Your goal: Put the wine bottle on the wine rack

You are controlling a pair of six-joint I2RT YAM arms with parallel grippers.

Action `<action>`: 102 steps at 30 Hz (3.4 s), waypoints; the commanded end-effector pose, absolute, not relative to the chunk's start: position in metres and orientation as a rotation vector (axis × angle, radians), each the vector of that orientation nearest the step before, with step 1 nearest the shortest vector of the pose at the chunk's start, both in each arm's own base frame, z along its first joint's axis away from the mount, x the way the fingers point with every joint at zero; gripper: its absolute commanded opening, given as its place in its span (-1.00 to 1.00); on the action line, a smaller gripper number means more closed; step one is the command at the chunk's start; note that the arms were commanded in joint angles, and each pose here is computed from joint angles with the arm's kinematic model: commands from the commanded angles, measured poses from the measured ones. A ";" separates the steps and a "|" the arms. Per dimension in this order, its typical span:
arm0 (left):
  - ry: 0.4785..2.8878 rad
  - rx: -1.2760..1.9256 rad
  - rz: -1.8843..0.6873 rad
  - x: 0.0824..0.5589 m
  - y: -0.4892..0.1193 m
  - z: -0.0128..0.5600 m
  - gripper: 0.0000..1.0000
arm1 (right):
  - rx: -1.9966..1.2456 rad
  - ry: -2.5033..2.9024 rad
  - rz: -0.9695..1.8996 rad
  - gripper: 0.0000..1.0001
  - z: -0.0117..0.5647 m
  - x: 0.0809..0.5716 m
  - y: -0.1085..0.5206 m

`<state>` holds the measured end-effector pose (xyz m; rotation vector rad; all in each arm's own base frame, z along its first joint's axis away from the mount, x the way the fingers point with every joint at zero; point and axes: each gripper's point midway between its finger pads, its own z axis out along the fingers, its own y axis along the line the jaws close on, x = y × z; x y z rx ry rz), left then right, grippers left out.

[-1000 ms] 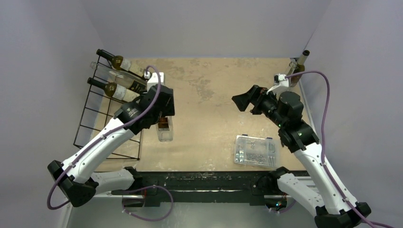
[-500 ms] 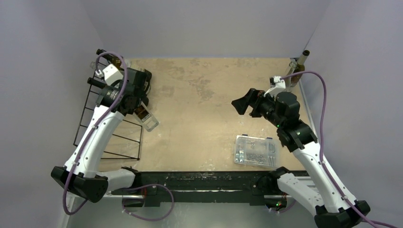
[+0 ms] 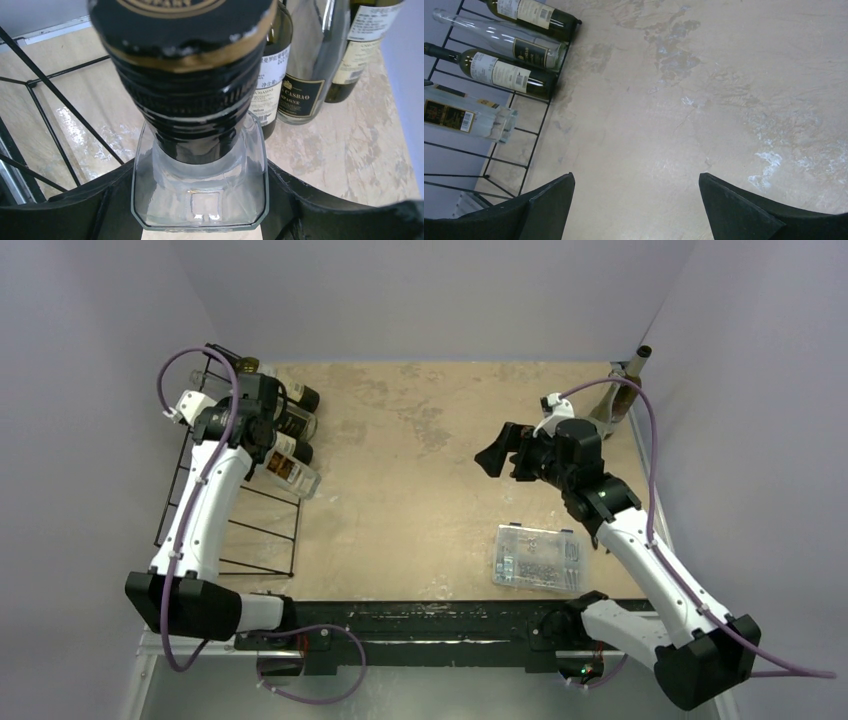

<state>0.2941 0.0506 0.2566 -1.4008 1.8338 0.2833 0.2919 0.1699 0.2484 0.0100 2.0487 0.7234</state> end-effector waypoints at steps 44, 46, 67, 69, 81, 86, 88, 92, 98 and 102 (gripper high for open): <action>1.615 -1.760 0.367 0.332 0.103 0.176 -1.00 | -0.073 2.073 0.697 0.98 0.234 0.319 0.182; 1.622 -1.767 0.375 0.331 0.103 0.173 -1.00 | -0.072 2.075 0.698 0.98 0.233 0.319 0.182; 1.653 -1.858 0.434 0.318 0.106 0.162 -0.46 | -0.067 2.074 0.704 0.98 0.234 0.314 0.181; 1.655 -1.860 0.431 0.317 0.105 0.162 -0.32 | -0.065 2.073 0.704 0.98 0.234 0.313 0.180; 1.701 -1.855 0.417 0.316 0.106 0.161 0.08 | -0.052 2.065 0.724 0.98 0.240 0.306 0.179; 1.717 -1.866 0.405 0.312 0.107 0.161 0.35 | -0.042 2.058 0.738 0.98 0.245 0.302 0.179; 1.726 -1.866 0.394 0.312 0.107 0.161 0.46 | -0.037 2.046 0.746 0.98 0.249 0.301 0.179; 1.740 -1.856 0.366 0.311 0.106 0.164 0.73 | -0.032 2.042 0.752 0.98 0.249 0.297 0.178; 1.758 -1.825 0.311 0.308 0.104 0.177 1.00 | -0.019 2.042 0.756 0.98 0.249 0.292 0.175; 1.759 -1.794 0.272 0.303 0.103 0.189 1.00 | -0.006 2.033 0.762 0.98 0.253 0.289 0.174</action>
